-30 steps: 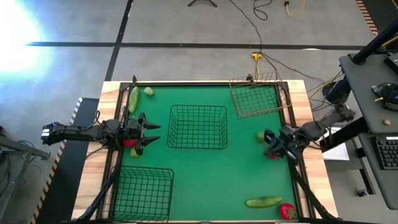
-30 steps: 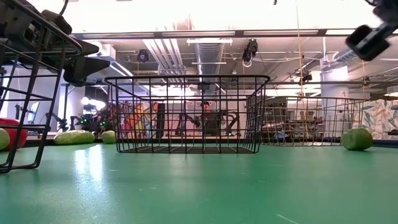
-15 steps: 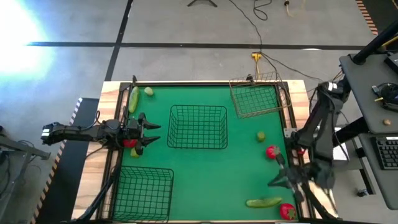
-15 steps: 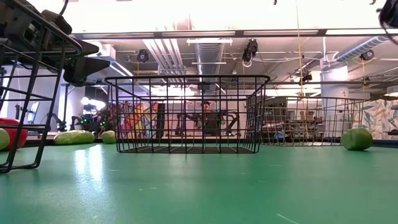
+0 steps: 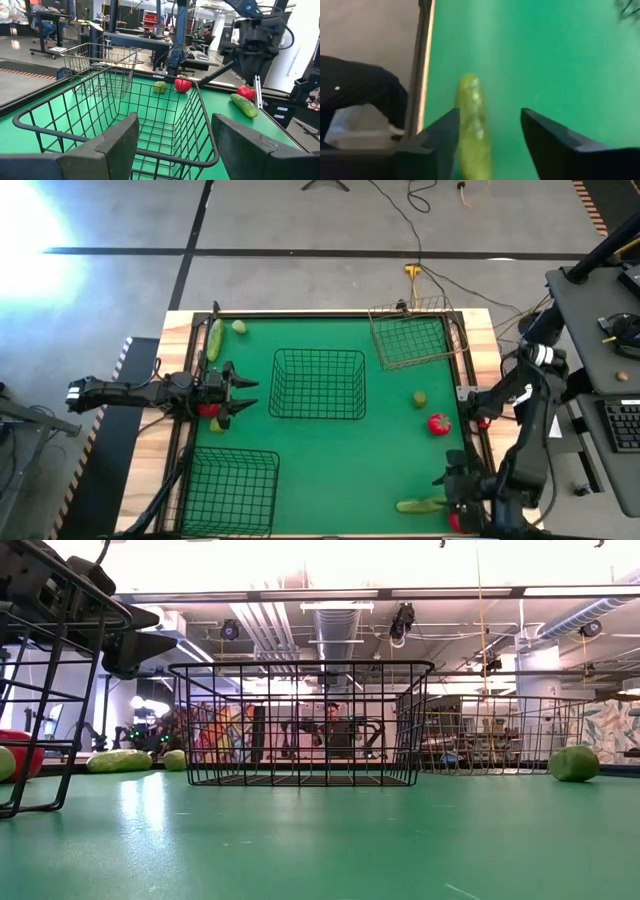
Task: Sort produce into baskets
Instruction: Put the bottom green cucumber into the gold wire basket
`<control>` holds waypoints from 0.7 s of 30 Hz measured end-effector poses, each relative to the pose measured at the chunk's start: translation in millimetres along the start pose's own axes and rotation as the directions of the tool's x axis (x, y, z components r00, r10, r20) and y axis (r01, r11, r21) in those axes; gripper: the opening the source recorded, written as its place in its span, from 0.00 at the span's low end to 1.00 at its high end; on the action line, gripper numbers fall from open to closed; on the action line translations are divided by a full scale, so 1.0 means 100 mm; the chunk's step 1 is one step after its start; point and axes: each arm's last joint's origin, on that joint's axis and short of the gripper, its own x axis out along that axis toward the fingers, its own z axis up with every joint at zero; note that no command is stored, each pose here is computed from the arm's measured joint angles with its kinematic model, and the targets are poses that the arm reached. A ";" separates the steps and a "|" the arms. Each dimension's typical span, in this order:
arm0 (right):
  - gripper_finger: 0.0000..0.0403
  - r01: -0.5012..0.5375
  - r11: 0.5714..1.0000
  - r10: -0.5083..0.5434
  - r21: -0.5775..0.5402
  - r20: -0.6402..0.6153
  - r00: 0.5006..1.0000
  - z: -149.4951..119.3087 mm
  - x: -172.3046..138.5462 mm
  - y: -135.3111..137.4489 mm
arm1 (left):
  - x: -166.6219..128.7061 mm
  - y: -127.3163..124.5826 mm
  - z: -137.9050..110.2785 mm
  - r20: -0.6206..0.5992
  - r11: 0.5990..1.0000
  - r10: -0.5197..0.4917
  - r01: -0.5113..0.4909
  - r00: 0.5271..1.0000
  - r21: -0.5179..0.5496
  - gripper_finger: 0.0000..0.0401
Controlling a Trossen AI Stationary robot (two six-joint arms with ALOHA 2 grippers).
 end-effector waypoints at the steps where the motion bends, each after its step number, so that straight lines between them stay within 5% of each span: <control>1: 0.58 0.007 1.000 -0.007 0.014 -0.018 1.000 -0.01 0.04 0.04 | 0.00 0.00 0.00 0.000 1.000 0.000 0.000 1.000 0.000 0.58; 11: 0.85 0.123 0.989 -0.094 0.079 -0.299 0.950 -0.10 0.61 0.19 | 0.00 0.00 0.00 -0.002 1.000 0.000 0.000 1.000 0.000 0.58; 21: 0.85 0.089 0.996 -0.068 0.018 -0.496 0.866 -0.02 1.02 0.13 | 0.00 0.00 0.00 -0.002 1.000 0.000 0.000 1.000 0.000 0.58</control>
